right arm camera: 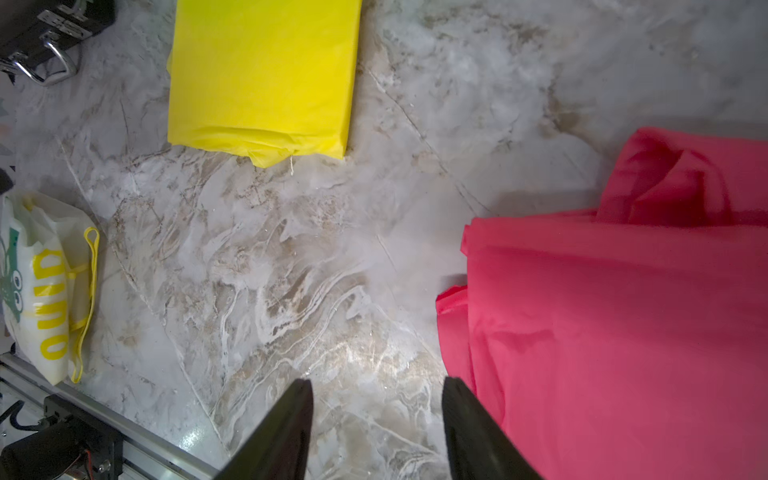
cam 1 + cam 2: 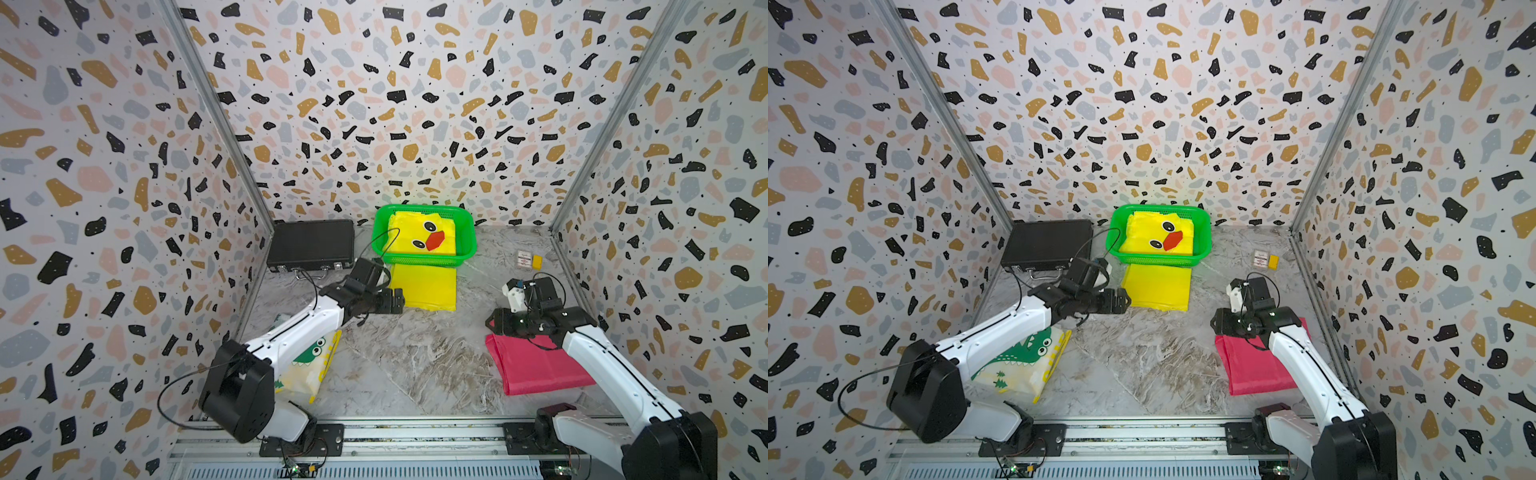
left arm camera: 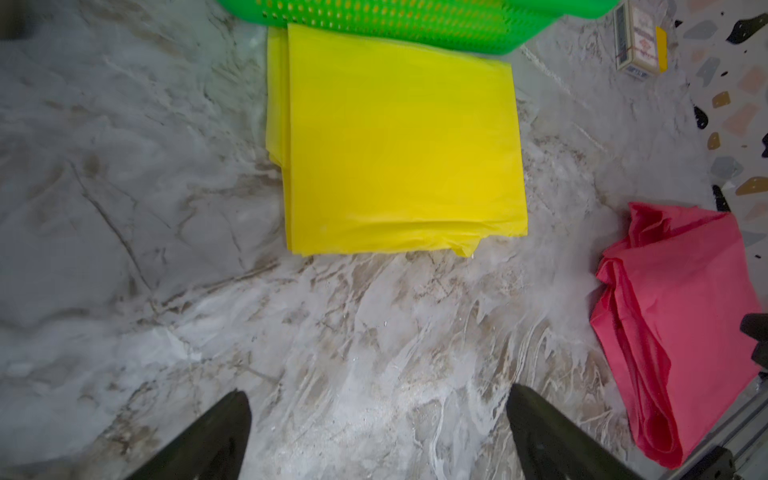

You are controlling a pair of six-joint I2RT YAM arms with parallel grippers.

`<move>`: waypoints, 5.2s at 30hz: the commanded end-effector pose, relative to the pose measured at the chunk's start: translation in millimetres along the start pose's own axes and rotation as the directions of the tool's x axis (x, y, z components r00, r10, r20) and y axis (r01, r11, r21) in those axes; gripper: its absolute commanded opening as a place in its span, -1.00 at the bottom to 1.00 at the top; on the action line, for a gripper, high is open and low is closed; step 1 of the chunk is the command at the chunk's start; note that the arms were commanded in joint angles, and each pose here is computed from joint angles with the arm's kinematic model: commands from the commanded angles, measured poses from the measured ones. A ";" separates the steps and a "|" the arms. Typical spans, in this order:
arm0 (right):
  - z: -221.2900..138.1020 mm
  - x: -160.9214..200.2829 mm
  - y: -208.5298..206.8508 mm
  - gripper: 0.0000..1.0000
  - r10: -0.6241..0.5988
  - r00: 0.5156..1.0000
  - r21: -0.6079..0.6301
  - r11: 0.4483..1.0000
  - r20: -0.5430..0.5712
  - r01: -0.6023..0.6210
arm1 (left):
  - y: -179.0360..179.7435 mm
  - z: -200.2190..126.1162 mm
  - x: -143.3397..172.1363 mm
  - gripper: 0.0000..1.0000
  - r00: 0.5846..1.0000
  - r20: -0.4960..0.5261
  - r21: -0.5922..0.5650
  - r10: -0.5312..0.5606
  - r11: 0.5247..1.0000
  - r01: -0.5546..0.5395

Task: Put the folded raincoat in the basket
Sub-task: Move the raincoat to the center of the board.

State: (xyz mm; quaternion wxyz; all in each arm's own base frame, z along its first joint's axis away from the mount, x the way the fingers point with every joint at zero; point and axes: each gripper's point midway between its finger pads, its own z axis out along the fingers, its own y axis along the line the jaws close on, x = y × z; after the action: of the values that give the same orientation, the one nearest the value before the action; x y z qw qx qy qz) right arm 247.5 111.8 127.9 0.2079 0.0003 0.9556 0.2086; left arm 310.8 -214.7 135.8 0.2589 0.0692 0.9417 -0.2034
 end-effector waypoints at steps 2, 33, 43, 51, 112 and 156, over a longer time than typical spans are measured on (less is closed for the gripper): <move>-4.0 16.6 -19.3 0.14 0.047 0.998 0.109 0.993 -0.037 -0.043 | 0.4 -3.4 8.6 0.99 0.997 0.066 0.018 -0.043 0.999 0.042; 68.6 53.4 -20.5 0.11 0.104 0.971 0.115 0.990 -0.214 -0.081 | -15.6 33.4 27.8 0.99 0.999 -0.013 0.055 -0.039 0.998 0.040; 21.3 4.9 -42.9 0.17 0.042 0.991 0.252 0.968 -0.125 -0.009 | -17.0 45.5 31.3 0.99 0.998 -0.050 0.059 -0.028 0.998 0.031; 47.0 20.6 -49.8 0.05 0.163 0.962 0.184 0.975 -0.220 -0.123 | -17.6 48.1 32.1 0.99 0.998 -0.040 0.072 -0.045 0.996 0.048; 93.3 87.3 44.7 0.00 0.071 0.959 0.080 0.996 -0.273 -0.051 | -13.8 16.5 83.7 1.00 0.994 -0.058 0.198 -0.091 0.975 0.101; 109.8 63.1 93.3 0.00 0.058 0.980 -0.003 0.998 -0.191 -0.059 | -14.0 37.0 103.6 0.99 0.987 -0.132 0.228 -0.091 0.966 0.119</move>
State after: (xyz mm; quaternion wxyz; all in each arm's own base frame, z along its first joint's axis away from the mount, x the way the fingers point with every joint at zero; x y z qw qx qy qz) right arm 218.7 230.3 33.7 0.0991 -0.0003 0.9761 0.1933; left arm 239.3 -240.2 54.9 0.1704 0.0484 0.9316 -0.3174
